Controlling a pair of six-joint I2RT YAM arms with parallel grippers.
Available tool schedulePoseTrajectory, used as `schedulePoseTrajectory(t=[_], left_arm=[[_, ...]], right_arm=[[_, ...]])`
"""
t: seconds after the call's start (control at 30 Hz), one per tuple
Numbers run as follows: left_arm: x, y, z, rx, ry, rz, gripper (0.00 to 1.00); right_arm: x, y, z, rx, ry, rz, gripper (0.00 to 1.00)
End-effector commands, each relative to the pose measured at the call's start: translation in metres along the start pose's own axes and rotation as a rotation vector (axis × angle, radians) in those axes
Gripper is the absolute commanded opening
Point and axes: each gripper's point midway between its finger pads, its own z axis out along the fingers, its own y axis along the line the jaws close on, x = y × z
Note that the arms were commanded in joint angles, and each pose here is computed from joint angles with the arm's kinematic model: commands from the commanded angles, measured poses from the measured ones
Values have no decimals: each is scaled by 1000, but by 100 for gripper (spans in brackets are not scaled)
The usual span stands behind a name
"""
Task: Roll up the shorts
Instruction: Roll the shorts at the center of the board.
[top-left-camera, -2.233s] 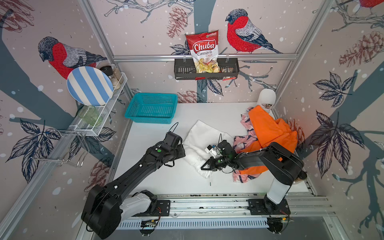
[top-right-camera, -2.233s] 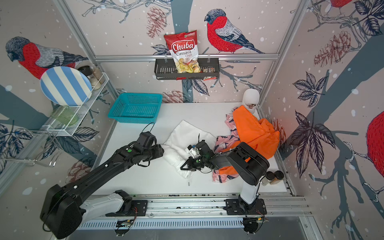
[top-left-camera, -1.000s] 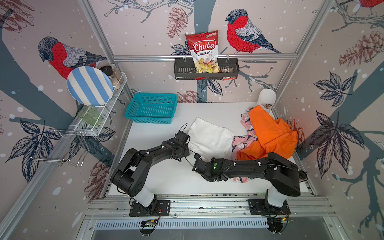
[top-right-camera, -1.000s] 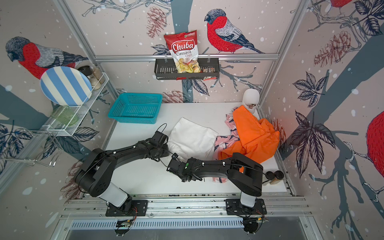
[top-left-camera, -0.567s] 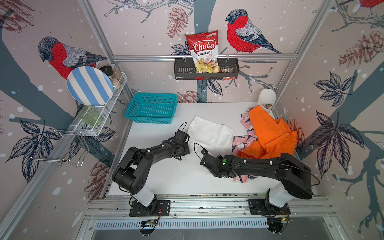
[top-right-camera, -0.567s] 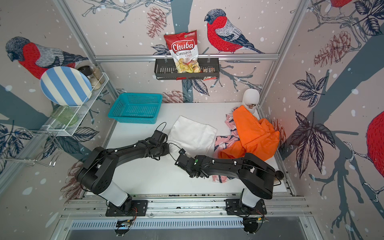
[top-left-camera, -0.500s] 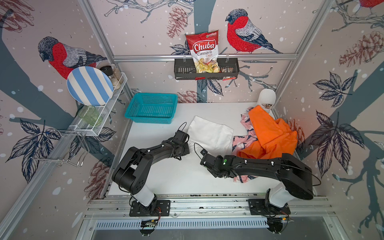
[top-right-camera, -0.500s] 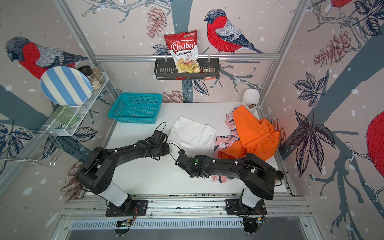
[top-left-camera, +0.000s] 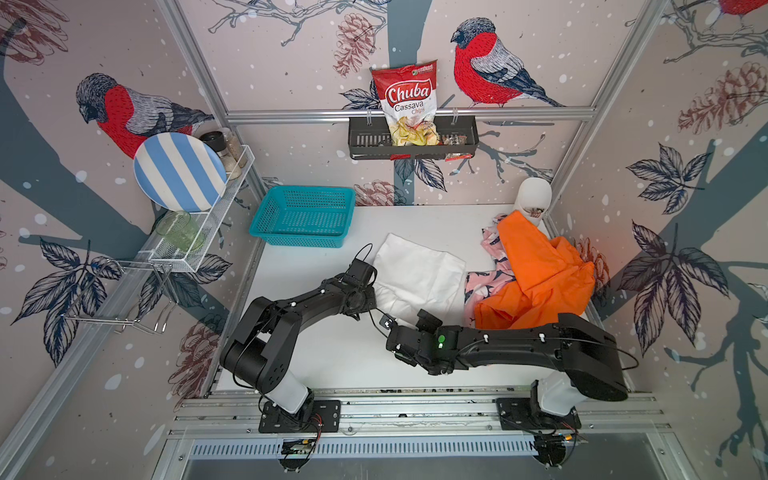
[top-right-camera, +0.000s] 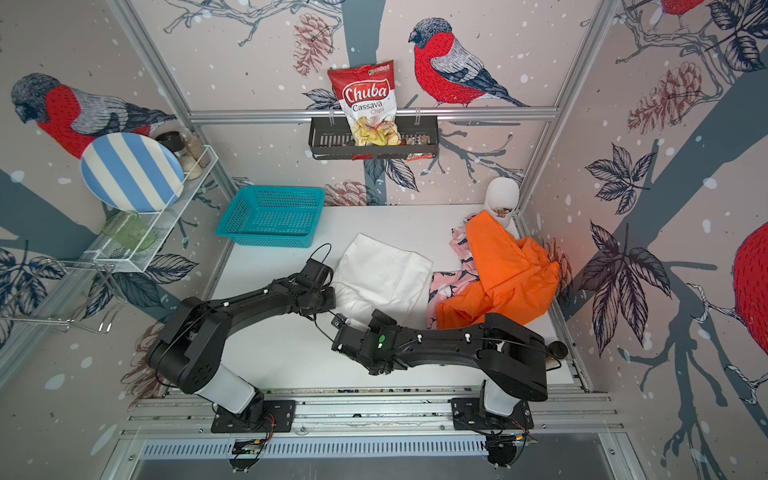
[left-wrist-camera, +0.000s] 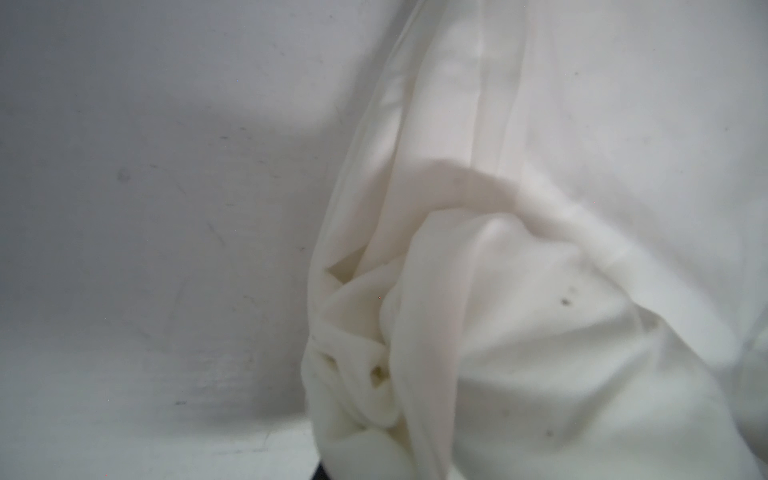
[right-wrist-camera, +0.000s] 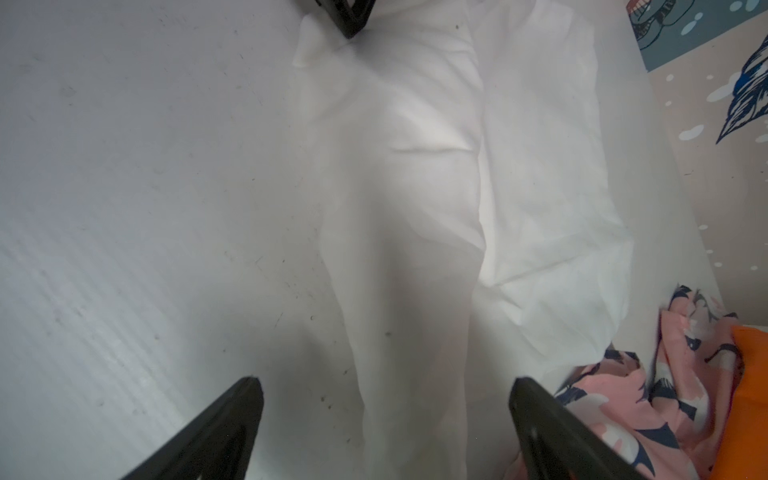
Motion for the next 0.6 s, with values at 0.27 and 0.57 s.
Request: schedulePoseTrajectory(t=[0.27,0.57], left_arm=[[-6,3,-16,-9,-29,4,14],[-22,16,-82,-13,-169,-37,54]], right_arm=[[-6,2,43,29,-11,-82,33],[-31,51,4,-482,-73,271,8]])
